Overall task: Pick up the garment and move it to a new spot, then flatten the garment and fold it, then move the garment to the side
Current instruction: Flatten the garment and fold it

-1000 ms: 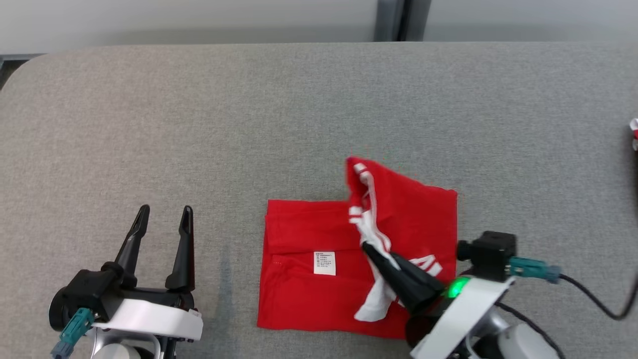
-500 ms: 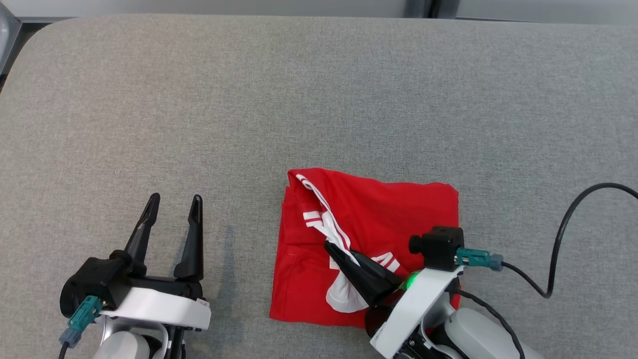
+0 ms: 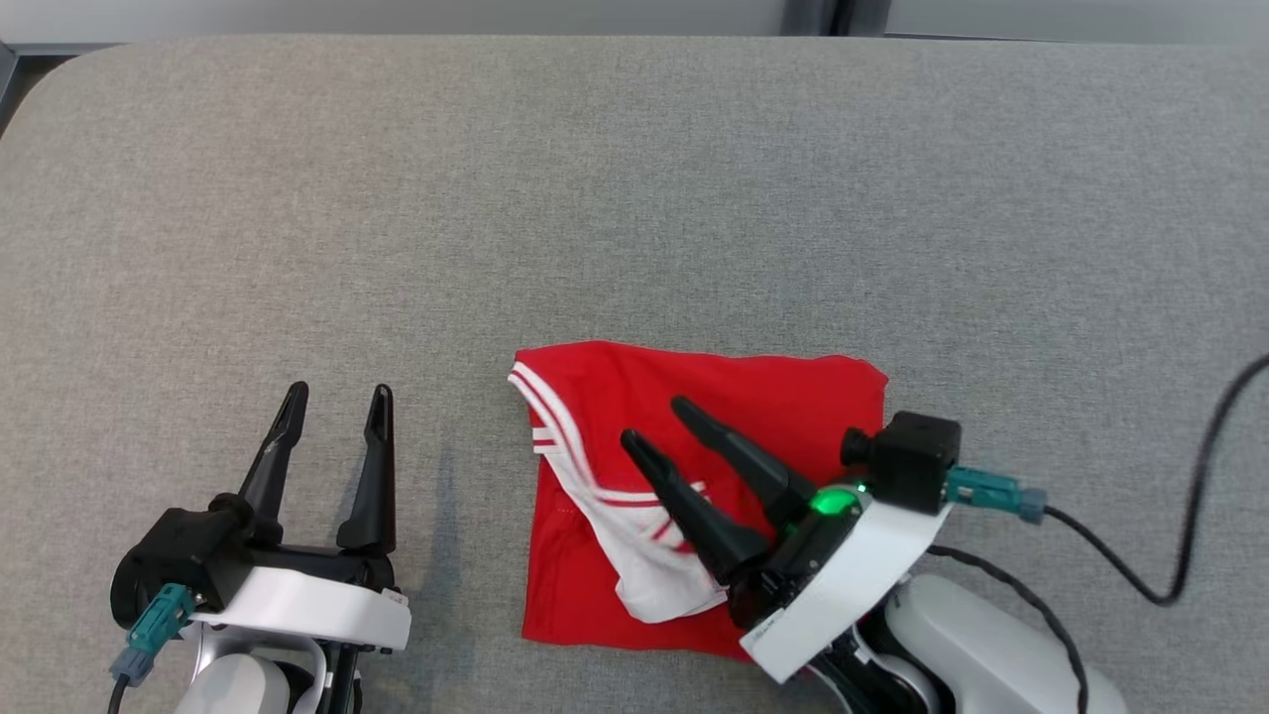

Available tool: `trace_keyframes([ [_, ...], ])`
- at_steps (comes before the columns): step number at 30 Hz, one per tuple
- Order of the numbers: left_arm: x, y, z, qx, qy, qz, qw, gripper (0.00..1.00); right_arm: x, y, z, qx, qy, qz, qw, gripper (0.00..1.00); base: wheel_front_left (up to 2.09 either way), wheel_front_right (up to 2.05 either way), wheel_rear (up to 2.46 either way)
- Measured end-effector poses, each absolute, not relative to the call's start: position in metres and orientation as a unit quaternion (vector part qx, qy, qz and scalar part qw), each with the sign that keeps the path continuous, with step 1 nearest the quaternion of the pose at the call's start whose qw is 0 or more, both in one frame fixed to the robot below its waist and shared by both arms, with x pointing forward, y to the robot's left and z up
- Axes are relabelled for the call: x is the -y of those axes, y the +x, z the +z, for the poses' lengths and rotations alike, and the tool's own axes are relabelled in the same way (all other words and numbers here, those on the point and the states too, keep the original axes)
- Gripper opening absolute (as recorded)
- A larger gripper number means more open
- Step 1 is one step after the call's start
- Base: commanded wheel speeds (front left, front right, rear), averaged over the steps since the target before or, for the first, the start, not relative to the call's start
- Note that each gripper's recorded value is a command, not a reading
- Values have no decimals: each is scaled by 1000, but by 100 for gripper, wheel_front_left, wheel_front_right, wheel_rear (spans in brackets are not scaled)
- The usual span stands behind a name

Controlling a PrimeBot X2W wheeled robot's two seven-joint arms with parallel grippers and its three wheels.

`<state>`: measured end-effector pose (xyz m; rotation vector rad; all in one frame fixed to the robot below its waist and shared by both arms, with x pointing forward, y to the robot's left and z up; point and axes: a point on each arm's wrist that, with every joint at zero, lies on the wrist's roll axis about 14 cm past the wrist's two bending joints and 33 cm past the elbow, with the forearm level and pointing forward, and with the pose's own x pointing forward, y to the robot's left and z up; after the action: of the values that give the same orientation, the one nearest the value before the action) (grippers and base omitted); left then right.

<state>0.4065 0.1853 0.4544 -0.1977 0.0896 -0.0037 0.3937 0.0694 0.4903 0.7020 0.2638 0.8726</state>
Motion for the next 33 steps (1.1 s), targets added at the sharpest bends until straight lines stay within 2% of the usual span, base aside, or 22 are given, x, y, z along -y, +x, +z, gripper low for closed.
trace_keyframes([
  [4,-183,409,456,-42,-96,-7,994,100,-53,409,516,-71,337,400,849,100,0,0,0],
  [9,-181,411,458,-38,-95,-11,995,100,-15,428,527,-27,329,352,876,100,0,0,0],
  [16,-179,410,461,-34,-94,-15,995,100,61,446,521,17,265,255,930,100,0,0,0],
  [23,-181,410,467,-25,-91,-13,995,100,138,438,498,16,150,161,975,100,0,0,0],
  [27,-182,407,470,-22,-92,-12,995,100,164,426,492,8,114,125,986,100,0,0,0],
  [33,-183,402,471,-22,-92,-10,995,100,172,413,493,0,105,107,989,100,0,0,0],
])
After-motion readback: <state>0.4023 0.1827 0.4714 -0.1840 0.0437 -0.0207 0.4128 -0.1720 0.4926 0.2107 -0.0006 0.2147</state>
